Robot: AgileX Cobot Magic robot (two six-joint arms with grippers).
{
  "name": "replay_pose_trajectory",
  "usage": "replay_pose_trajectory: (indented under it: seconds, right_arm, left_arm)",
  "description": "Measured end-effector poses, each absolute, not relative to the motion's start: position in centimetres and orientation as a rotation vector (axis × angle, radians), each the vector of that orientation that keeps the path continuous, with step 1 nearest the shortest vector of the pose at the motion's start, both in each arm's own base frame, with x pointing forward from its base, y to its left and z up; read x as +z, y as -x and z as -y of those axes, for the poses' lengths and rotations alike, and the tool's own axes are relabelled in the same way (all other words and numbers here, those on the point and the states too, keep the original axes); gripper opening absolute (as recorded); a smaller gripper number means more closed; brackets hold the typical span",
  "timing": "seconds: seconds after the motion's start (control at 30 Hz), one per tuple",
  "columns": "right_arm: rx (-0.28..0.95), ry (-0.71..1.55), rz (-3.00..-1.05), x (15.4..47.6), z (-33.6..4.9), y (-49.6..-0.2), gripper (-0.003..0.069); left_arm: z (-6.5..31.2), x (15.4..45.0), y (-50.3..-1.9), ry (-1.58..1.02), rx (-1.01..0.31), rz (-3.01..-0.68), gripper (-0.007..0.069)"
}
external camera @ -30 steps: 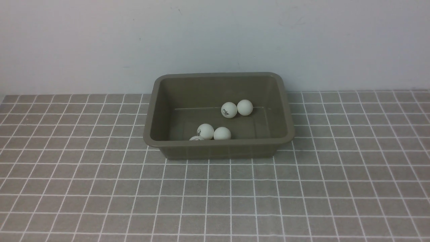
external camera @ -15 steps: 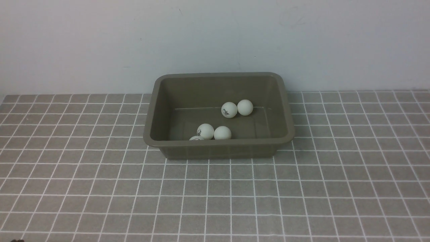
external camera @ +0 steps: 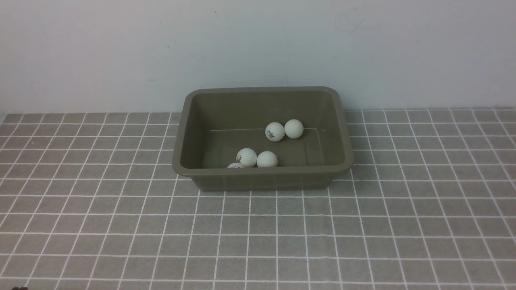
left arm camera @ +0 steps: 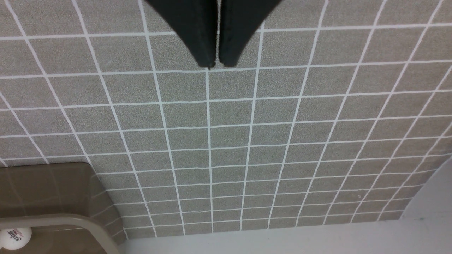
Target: Put the table tennis balls into the box on the grey coffee tablecloth.
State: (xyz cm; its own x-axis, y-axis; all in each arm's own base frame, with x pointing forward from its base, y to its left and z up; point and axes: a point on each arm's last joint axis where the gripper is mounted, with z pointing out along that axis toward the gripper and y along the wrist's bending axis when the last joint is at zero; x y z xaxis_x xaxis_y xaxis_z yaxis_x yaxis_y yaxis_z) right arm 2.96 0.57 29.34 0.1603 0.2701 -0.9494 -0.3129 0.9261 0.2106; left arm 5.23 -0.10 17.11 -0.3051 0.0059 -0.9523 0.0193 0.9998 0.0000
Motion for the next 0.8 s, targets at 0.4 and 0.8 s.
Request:
replay_pose_trajectory:
  seconds: [0.4, 0.8]
  right_arm:
    - [0.384, 0.059, -1.344, 29.34, -0.54, -2.96, -0.0015]
    - [0.375, 0.123, -1.367, 29.07, -0.93, -2.92, -0.0015]
  left_arm:
    - [0.10, 17.11, -5.23, -0.018, -0.013, -1.881, -0.0005]
    - [0.10, 17.11, -5.23, -0.018, -0.013, -1.881, -0.0005]
